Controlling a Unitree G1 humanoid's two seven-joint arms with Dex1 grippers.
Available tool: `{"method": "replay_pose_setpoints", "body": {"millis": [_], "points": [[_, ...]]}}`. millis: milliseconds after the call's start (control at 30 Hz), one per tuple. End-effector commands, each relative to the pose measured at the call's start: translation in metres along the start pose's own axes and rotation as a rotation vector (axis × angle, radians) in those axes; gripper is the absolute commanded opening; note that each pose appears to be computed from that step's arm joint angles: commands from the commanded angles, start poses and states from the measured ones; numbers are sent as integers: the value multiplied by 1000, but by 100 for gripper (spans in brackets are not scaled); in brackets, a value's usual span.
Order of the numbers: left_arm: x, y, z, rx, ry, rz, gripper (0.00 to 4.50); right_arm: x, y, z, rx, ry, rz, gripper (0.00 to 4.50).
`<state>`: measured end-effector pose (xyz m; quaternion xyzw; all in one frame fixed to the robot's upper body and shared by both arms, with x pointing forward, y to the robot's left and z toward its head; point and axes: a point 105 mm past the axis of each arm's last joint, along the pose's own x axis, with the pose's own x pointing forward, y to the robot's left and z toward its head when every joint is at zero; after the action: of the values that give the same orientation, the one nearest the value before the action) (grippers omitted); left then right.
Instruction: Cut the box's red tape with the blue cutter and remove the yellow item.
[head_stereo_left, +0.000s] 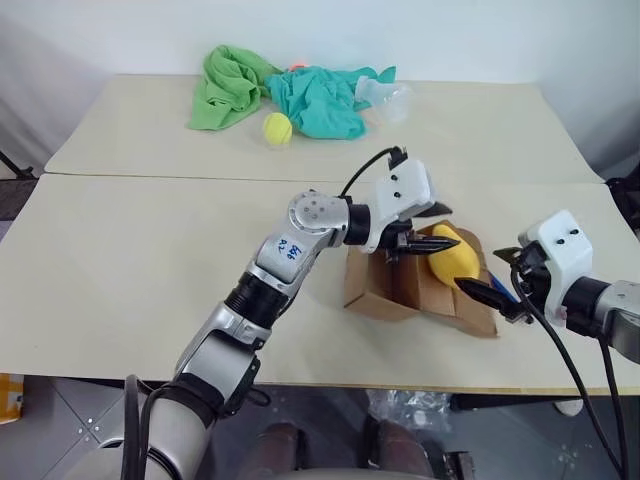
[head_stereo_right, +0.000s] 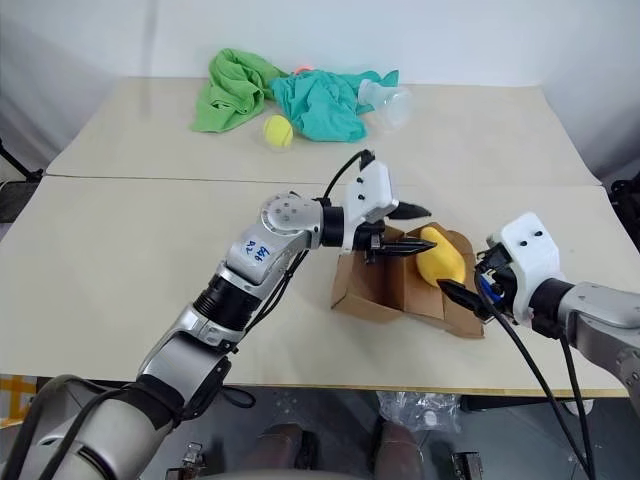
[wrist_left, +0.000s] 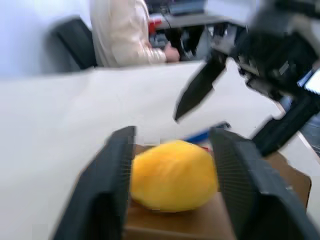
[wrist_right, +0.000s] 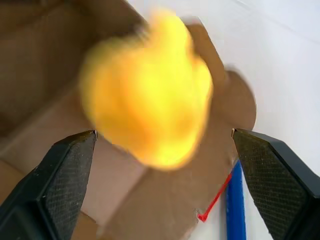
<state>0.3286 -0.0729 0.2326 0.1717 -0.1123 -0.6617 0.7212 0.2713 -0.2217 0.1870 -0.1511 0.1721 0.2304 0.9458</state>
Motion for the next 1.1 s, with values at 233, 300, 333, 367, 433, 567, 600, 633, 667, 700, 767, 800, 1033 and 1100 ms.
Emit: {"method": "replay_pose_setpoints", "body": {"millis": [233, 300, 333, 367, 433, 567, 600, 633, 667, 700, 767, 800, 1033, 1100], "points": [[19, -9, -11, 100, 112, -99, 448, -8, 0, 8, -28, -45, -37, 450], [30, -14, -10, 126, 121, -139, 448, -10, 0, 6, -30, -37, -42, 450], [34, -16, -11, 139, 124, -153, 448, -11, 0, 4, -33, -32, -44, 450], [37, -18, -12, 163, 134, -170, 448, -11, 1, 3, -34, -28, -46, 450], [44, -22, -17, 193, 157, -200, 448, -14, 2, 2, -36, -24, -49, 450], [57, -31, -26, 251, 204, -268, 448, -27, 4, 2, -43, -28, -62, 450], [58, -34, -32, 265, 231, -288, 448, -31, 5, 1, -44, -24, -65, 450], [60, -35, -38, 279, 256, -295, 429, -35, 6, -1, -44, -19, -70, 450], [61, -36, -44, 284, 279, -302, 408, -39, 6, -3, -44, -12, -77, 450], [62, -37, -48, 296, 296, -312, 388, -43, 6, -4, -43, -6, -86, 450], [62, -34, -54, 310, 320, -300, 327, -52, 4, -6, -41, 1, -106, 450], [63, -34, -55, 313, 323, -297, 295, -56, 3, -6, -40, 1, -117, 450], [64, -29, -42, 265, 251, -278, 70, -77, -9, -10, -29, 19, -187, 450], [64, -27, -36, 250, 224, -273, 7, -78, -10, -11, -29, 23, -186, 450]]}}
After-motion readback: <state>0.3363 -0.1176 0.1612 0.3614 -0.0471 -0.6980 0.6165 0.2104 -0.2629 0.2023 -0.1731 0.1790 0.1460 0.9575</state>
